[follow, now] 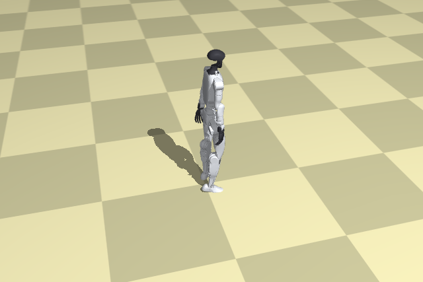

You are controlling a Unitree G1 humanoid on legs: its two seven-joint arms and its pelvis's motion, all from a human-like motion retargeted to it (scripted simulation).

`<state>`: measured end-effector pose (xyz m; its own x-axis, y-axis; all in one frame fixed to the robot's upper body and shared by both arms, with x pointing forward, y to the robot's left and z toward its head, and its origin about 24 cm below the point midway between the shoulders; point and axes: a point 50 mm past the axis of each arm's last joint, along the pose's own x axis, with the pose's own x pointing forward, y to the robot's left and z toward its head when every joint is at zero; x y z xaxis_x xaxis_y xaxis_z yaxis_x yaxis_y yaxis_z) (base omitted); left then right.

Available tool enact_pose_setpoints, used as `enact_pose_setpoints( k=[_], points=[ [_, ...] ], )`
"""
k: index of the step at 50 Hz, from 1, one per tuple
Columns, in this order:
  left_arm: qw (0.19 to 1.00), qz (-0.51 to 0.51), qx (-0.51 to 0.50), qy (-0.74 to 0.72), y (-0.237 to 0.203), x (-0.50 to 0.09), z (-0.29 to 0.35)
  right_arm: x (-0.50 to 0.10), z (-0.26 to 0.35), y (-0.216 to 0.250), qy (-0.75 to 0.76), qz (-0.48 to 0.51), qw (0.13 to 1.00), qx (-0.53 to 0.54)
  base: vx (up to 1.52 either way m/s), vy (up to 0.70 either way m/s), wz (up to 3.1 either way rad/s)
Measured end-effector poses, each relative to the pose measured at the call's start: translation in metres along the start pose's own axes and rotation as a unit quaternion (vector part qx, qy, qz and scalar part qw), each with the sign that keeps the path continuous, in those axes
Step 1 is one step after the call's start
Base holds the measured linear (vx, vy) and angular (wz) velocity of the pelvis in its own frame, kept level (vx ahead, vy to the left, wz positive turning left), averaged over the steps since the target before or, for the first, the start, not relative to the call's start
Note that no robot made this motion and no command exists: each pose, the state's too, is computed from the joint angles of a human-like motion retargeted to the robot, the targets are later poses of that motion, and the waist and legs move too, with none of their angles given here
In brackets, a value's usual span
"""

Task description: Upper body actions

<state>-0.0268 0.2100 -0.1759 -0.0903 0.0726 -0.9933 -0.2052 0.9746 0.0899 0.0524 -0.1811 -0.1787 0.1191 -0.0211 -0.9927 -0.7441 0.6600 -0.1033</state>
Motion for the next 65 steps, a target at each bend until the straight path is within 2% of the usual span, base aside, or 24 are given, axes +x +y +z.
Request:
enact_pose_setpoints(
  k=[10, 20, 30, 38, 45, 53, 58, 65],
  points=[
    [0.999, -0.028, -0.031, -0.035, -0.016, 0.001, 0.008, -0.004, -0.039, 0.017, 0.086, 0.024, 0.996, -0.002, 0.06, -0.06, 0.26],
    [0.999, -0.014, 0.027, -0.044, -0.007, 0.0, 0.016, -0.007, -0.053, 0.021, 0.106, 0.019, 0.991, 0.081, -0.06, -0.12, 0.39],
    [0.993, -0.035, 0.043, -0.101, -0.023, -0.004, 0.057, -0.012, -0.072, 0.01, 0.133, -0.011, 0.984, 0.116, -0.23, -0.1, 1.01],
    [0.995, 0.018, 0.082, -0.054, -0.014, 0.0, 0.032, -0.019, -0.098, 0.02, 0.185, -0.01, 0.978, 0.096, -0.1, 0.05, 1.93],
    [0.998, 0.046, 0.017, 0.036, -0.002, 0.001, -0.011, -0.016, -0.091, 0.023, 0.167, -0.005, 0.981, 0.101, 0.06, 0.11, 1.73],
    [0.991, 0.019, -0.073, 0.107, -0.02, -0.001, -0.054, -0.01, -0.069, 0.001, 0.114, -0.033, 0.988, 0.101, 0.16, 0.22, 0.66],
    [0.992, 0.019, -0.058, 0.113, -0.025, -0.001, -0.057, -0.005, -0.046, -0.002, 0.067, -0.049, 0.988, 0.131, 0.16, 0.23, 0.36],
    [0.997, 0.031, -0.015, 0.067, -0.021, 0.001, -0.03, -0.004, -0.037, 0.011, 0.027, -0.024, 0.986, 0.162, 0.23, 0.24, 0.59]
  ],
)
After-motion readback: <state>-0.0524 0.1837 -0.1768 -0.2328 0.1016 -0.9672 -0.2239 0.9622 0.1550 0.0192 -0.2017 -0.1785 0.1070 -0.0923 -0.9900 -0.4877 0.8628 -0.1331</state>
